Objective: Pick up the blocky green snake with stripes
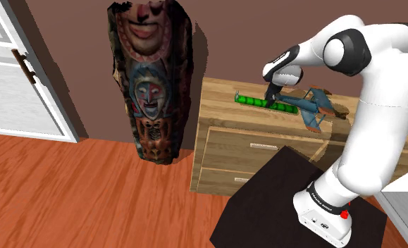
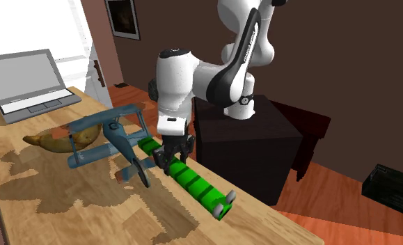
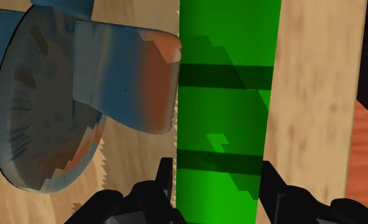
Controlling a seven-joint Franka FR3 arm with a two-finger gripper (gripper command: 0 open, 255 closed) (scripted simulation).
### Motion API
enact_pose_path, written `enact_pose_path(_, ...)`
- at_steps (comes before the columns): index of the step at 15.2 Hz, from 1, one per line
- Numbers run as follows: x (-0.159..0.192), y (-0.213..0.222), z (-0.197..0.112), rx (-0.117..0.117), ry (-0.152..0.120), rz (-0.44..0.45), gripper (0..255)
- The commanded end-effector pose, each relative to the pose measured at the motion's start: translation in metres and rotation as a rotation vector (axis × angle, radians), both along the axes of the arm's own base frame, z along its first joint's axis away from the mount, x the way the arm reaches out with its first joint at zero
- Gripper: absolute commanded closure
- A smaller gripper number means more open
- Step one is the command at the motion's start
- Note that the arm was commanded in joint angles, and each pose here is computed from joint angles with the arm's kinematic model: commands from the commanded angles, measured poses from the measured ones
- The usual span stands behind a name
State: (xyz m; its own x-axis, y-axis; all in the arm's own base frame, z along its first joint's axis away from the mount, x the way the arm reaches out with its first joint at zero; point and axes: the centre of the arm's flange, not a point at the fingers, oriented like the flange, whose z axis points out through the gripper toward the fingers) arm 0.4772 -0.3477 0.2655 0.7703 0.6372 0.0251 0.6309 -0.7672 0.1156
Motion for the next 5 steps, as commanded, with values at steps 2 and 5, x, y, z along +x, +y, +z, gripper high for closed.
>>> enact_pose_path(2,0.000,0.001,0.017,-0.001,-0.001,0.000,255)
enact_pose_path(5,0.000,0.001,0.023,-0.001,-0.001,0.000,255)
